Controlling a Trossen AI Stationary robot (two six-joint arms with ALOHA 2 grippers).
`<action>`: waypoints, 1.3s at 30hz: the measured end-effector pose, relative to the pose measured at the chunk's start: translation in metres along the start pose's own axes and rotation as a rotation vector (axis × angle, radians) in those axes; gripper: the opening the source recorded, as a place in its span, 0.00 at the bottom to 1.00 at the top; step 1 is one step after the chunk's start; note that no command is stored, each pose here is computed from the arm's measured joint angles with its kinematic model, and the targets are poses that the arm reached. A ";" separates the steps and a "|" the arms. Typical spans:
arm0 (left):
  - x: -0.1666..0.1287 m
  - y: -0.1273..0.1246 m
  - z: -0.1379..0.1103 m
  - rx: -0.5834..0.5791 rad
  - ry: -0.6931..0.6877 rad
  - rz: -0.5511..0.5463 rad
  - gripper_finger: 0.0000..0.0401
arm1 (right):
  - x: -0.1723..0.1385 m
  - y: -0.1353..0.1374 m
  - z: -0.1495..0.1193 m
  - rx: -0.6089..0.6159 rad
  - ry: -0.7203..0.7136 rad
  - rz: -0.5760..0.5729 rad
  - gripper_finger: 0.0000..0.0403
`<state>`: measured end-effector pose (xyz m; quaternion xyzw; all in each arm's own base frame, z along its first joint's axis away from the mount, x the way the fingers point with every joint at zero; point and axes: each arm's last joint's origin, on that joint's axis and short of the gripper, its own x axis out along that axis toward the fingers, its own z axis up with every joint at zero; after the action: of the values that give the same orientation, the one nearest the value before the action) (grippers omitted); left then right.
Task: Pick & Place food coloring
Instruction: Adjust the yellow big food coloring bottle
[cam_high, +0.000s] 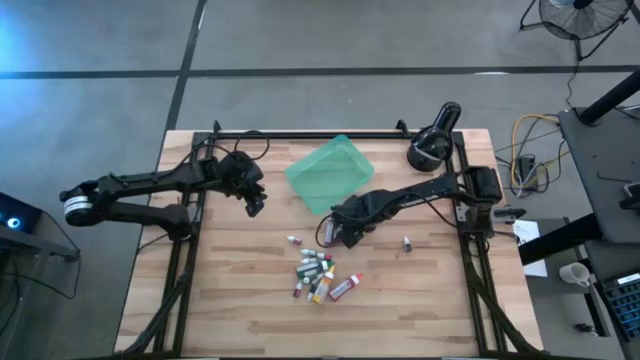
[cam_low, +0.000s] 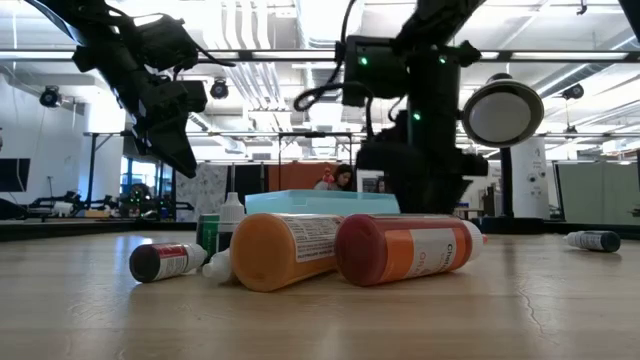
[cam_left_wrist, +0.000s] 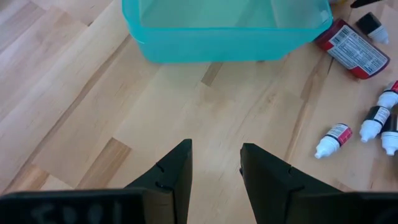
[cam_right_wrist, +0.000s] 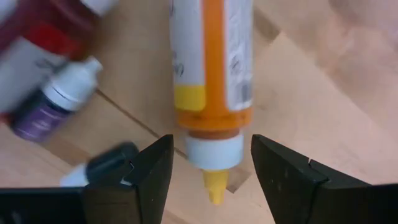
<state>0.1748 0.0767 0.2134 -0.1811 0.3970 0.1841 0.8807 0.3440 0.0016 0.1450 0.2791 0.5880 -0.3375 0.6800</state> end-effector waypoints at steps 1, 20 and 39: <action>0.000 0.000 0.000 -0.001 0.000 0.000 0.28 | 0.002 -0.001 -0.001 -0.004 0.002 -0.003 0.52; 0.000 0.000 0.000 -0.047 0.000 0.003 0.28 | 0.006 -0.004 -0.001 -0.228 -0.020 0.043 0.27; 0.000 -0.002 0.011 -0.043 -0.110 -0.018 0.28 | -0.043 -0.029 -0.027 0.100 1.039 0.373 0.29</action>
<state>0.1822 0.0801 0.2206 -0.1932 0.3420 0.1942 0.8989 0.3014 0.0103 0.1841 0.5402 0.7700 -0.0571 0.3347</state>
